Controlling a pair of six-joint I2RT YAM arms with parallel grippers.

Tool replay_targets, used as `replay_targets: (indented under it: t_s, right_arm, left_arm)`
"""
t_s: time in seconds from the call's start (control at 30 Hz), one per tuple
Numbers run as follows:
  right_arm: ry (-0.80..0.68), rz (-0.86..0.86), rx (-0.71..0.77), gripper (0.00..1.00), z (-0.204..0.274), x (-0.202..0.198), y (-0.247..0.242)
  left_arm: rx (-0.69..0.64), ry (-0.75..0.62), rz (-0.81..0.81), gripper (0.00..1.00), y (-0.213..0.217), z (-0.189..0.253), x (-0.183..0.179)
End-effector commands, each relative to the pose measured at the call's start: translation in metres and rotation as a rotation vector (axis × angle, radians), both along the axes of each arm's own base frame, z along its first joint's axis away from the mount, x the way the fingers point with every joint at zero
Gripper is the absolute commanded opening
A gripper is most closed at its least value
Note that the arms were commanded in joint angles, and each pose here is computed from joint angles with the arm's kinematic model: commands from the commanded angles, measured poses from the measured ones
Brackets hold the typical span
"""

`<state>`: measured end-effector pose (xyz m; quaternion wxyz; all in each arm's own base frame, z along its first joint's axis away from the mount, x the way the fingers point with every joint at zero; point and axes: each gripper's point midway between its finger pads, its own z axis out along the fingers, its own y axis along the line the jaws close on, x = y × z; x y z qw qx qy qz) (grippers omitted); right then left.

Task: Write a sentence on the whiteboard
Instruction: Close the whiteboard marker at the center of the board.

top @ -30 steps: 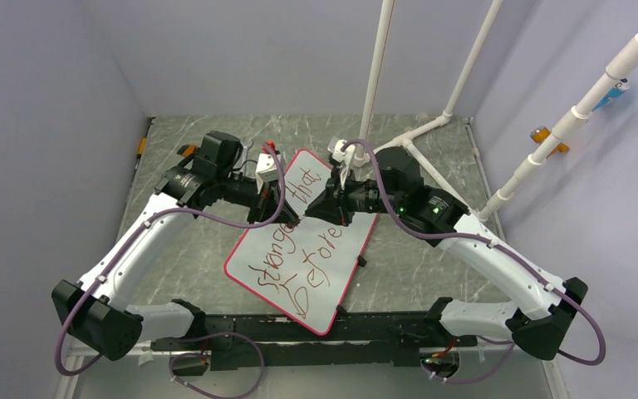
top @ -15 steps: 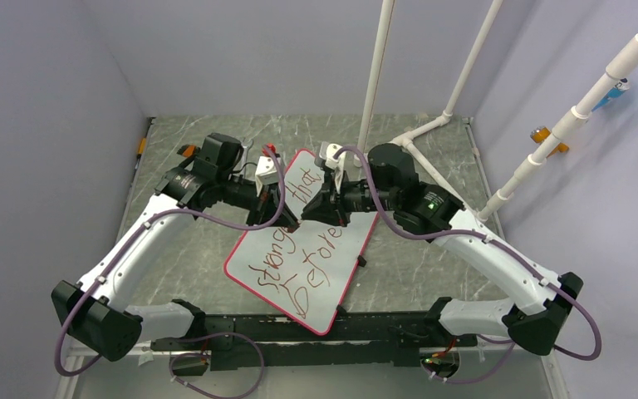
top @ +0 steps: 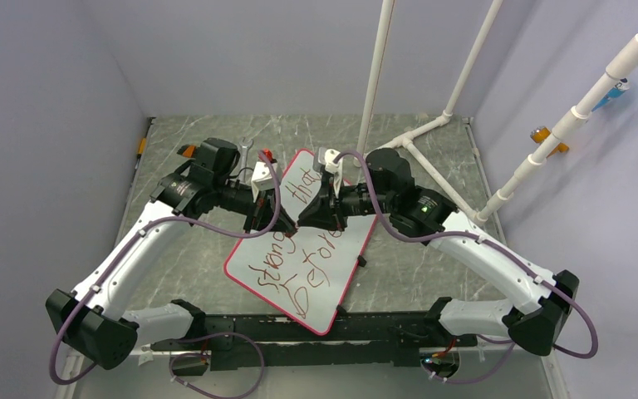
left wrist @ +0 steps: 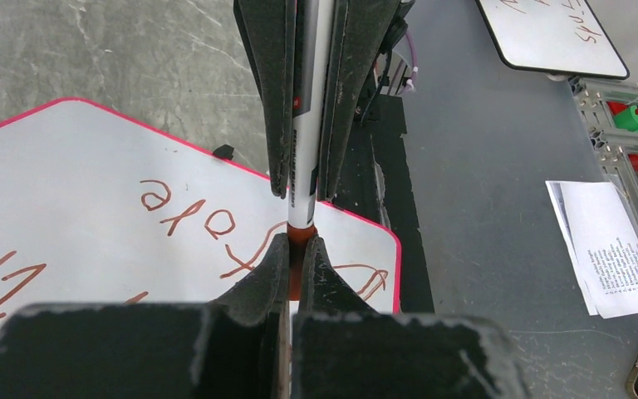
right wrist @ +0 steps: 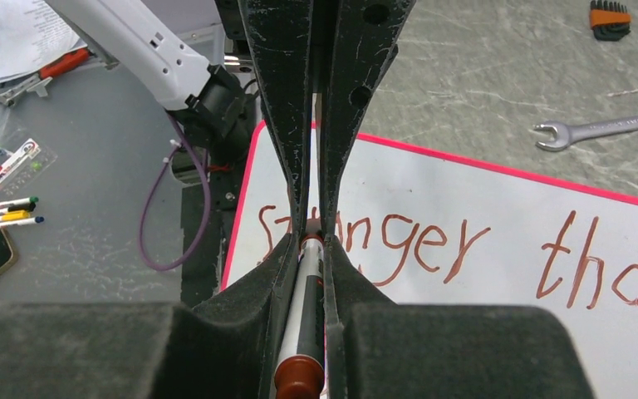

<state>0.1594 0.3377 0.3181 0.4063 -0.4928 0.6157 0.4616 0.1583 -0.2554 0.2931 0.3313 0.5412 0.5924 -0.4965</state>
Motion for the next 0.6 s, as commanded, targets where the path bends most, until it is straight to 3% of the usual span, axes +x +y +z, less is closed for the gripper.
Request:
replay_targets:
  t_s: [0.0, 0.27, 0.57]
  right_arm:
    - [0.062, 0.096, -0.041, 0.0, -0.032, -0.018, 0.007]
    - [0.11, 0.058, -0.045, 0.0, -0.04, -0.012, 0.013]
    - [0.065, 0.204, -0.01, 0.0, -0.048, -0.042, 0.012]
  left_arm:
    - [-0.198, -0.157, -0.147, 0.0, -0.011, 0.054, -0.016]
    - [-0.196, -0.176, -0.119, 0.0, -0.01, 0.055, -0.014]
    - [-0.226, -0.158, -0.174, 0.0, -0.008, 0.061, -0.026]
